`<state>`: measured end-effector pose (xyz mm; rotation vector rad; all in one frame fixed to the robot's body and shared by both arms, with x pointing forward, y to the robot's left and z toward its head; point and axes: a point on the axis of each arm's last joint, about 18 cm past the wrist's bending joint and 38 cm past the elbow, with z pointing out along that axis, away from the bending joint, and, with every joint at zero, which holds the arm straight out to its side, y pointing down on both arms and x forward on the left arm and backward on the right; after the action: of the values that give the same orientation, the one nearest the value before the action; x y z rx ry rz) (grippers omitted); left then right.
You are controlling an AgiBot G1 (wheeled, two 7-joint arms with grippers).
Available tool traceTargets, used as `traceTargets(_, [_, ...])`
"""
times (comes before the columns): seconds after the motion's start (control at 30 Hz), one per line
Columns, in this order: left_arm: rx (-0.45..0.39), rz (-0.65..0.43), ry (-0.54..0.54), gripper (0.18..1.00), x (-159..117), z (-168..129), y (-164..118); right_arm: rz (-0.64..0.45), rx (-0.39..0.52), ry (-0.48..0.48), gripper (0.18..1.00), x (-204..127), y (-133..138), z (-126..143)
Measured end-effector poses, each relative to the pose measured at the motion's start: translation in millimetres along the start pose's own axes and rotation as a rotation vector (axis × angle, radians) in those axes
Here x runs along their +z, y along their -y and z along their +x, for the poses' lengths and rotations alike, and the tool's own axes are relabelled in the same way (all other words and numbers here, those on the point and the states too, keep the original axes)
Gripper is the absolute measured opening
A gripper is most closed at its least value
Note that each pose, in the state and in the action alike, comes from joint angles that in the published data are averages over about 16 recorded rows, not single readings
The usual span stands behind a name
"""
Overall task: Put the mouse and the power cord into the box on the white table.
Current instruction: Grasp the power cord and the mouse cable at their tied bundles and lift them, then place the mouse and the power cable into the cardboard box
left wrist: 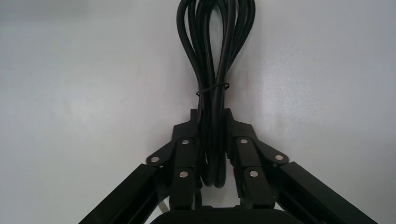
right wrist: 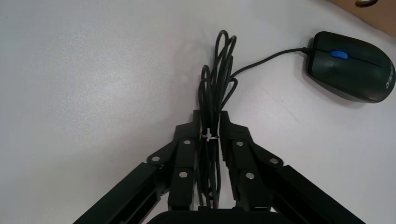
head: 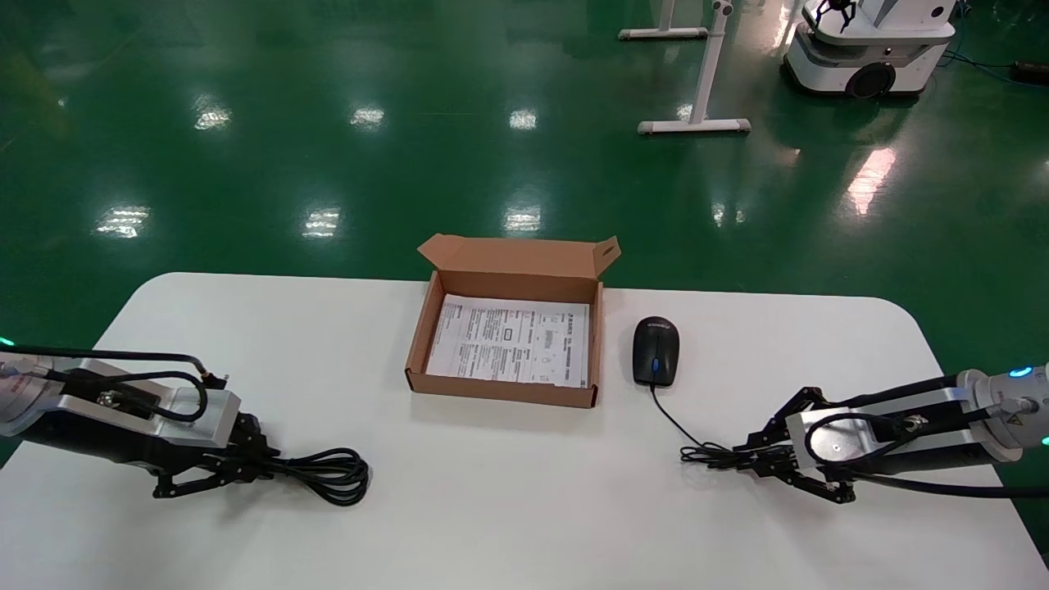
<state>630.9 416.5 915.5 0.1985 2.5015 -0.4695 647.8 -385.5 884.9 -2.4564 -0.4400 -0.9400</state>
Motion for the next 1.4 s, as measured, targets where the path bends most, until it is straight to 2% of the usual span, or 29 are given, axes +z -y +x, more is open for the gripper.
traceTargets(0.23, [-0.011,0.023,0.015,0.272,-4.3,-1.8,2.7,0.002,0.002,-0.009,0.263,-3.2,0.3,2.2])
traceTargets(0.4, [-0.059,0.085,0.085,0.238,-20.8,-11.4,8.0,0.01,0.002,-0.056,0.234,-19.1,5.1,16.9])
traceTargets(0.6, [-0.166,0.246,0.28,0.226,-63.2,-44.7,27.8,0.036,-0.009,-0.17,0.225,-52.2,23.8,55.4])
traceTargets(0.83, [-0.244,0.482,0.542,0.225,-130.5,-98.9,69.6,0.098,-0.057,-0.325,0.224,-88.9,69.1,115.6])
traceTargets(0.97, [-0.231,0.587,0.647,0.225,-163.6,-124.4,100.0,0.14,-0.094,-0.386,0.224,-95.6,100.1,145.0])
traceTargets(1.1, [-0.186,0.645,0.706,0.225,-185.3,-139.9,127.6,0.177,-0.131,-0.417,0.224,-91.2,128.6,166.4])
traceTargets(1.23, [-0.141,0.668,0.737,0.225,-197.5,-147.0,146.5,0.207,-0.16,-0.424,0.224,-78.0,151.3,179.4])
traceTargets(1.4, [-0.112,0.674,0.748,0.225,-203.0,-147.9,156.4,0.233,-0.187,-0.407,0.223,-53.7,171.7,186.1])
